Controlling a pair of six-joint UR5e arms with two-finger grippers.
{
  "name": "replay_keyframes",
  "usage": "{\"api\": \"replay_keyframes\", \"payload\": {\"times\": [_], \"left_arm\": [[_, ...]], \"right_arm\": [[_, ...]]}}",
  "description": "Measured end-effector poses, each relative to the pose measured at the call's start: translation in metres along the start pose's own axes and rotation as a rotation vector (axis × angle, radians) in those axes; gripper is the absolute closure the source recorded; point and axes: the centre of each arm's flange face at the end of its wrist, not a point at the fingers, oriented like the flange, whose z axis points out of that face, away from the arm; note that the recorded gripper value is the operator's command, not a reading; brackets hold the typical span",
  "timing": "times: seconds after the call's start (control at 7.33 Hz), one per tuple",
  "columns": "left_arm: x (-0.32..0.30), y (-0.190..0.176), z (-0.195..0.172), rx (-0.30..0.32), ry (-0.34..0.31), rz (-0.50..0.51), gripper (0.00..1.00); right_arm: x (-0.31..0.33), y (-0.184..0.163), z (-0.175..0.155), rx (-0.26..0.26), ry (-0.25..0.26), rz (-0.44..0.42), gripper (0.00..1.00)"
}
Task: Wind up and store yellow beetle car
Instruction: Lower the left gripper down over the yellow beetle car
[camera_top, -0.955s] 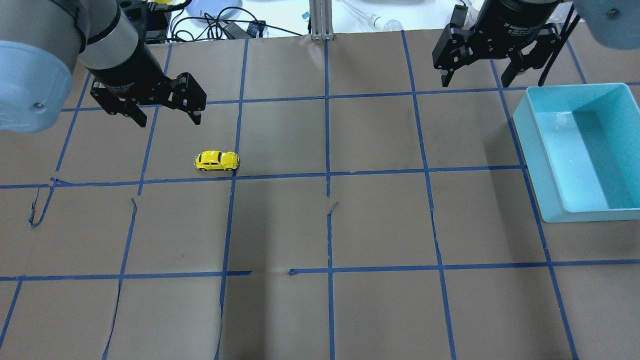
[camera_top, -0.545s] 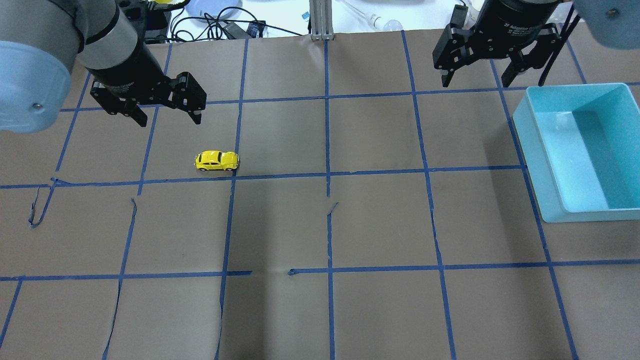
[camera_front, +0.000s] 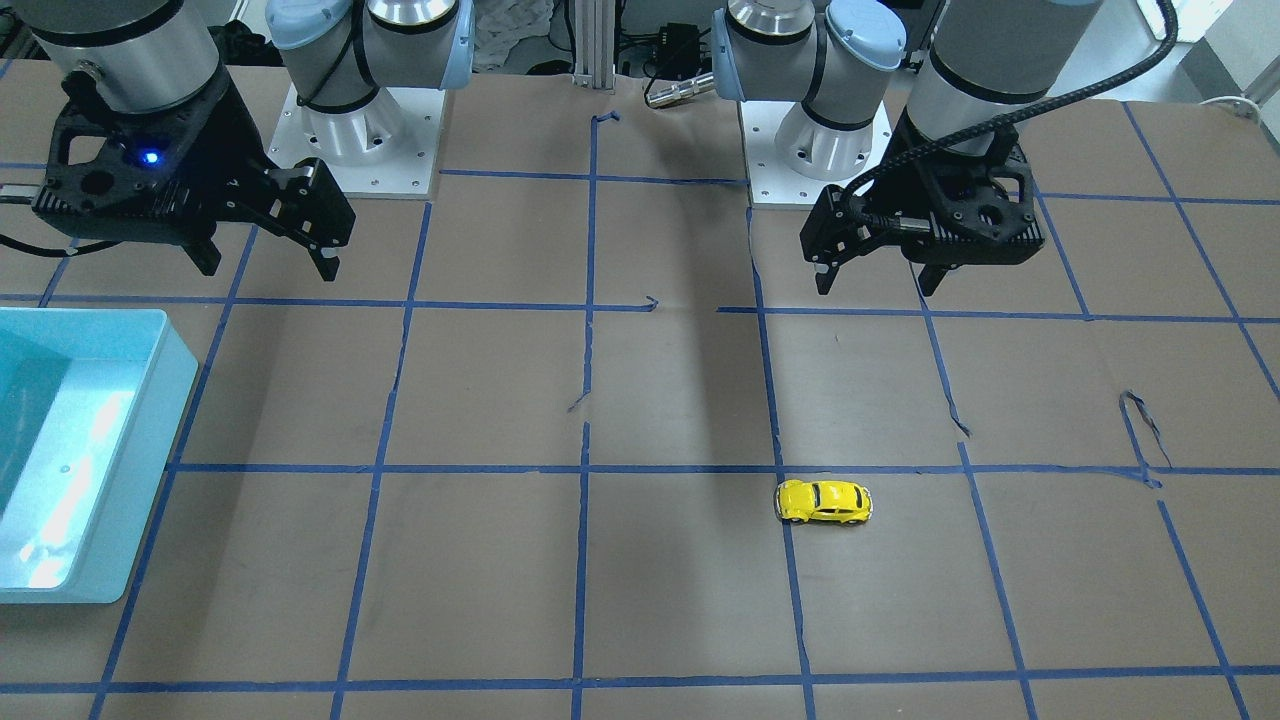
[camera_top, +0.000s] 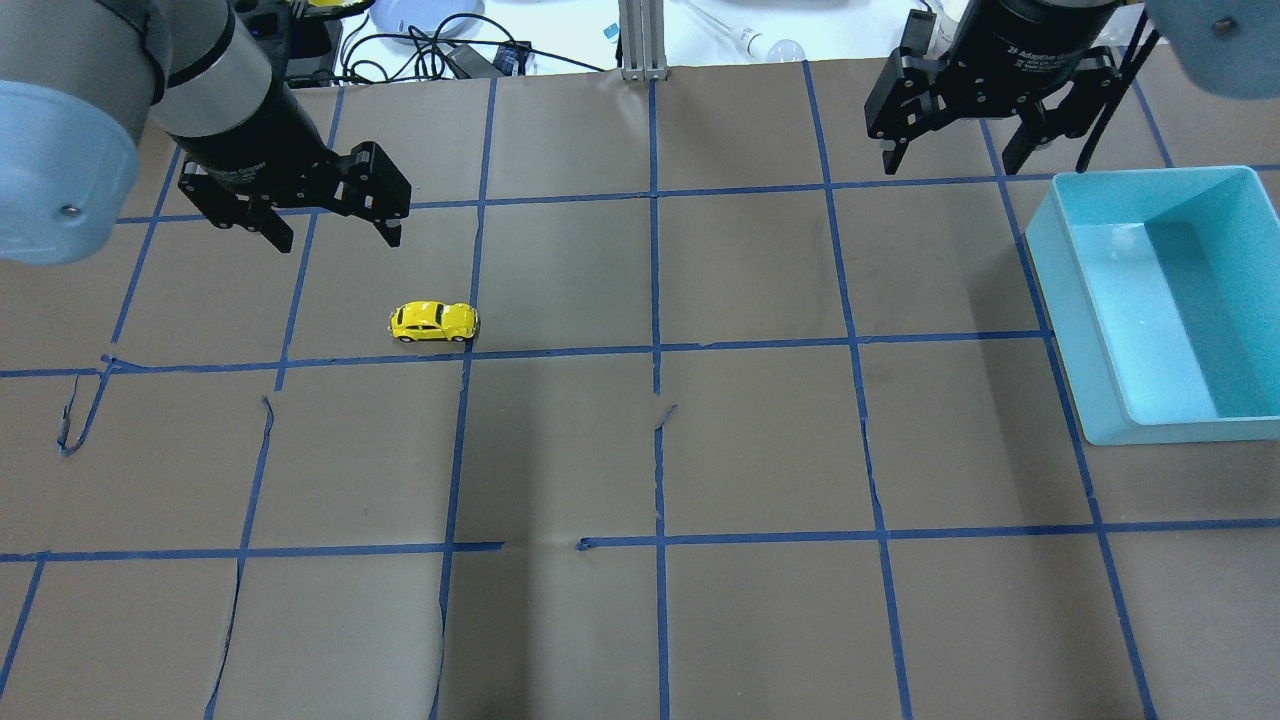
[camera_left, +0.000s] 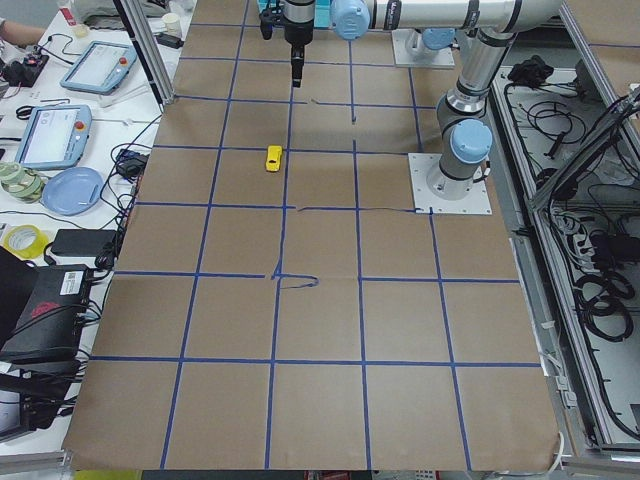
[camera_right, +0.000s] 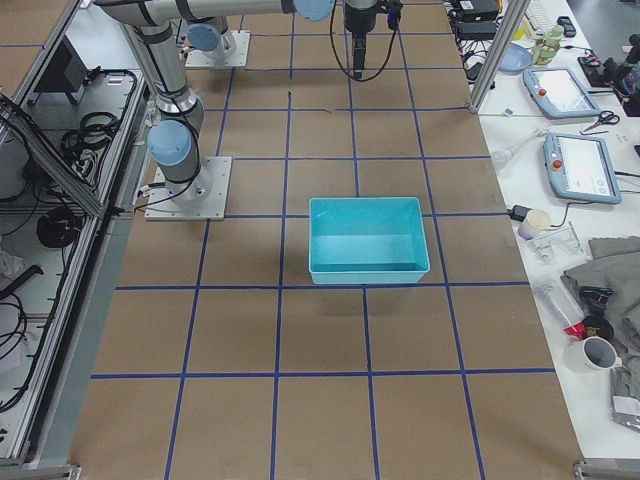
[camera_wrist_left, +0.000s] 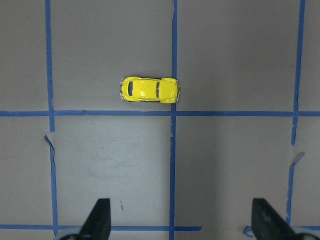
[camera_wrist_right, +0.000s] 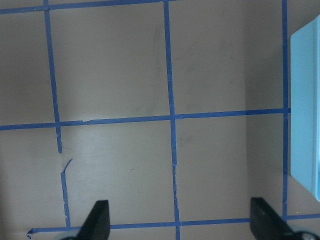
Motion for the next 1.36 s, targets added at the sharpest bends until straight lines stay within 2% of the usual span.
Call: {"api": "replay_keyframes", "payload": {"times": [0.95,1.36], "left_arm": [[0.001,-0.001,0.0,0.001,-0.006,0.004,0.0],[0.001,-0.012,0.015,-0.007,-0.01,0.062,0.0]], "right_arm": [[0.0,0.0,0.0,0.0,0.0,0.0,0.0],[0.0,0.0,0.0,-0.001,0.0,-0.001,0.0]]}}
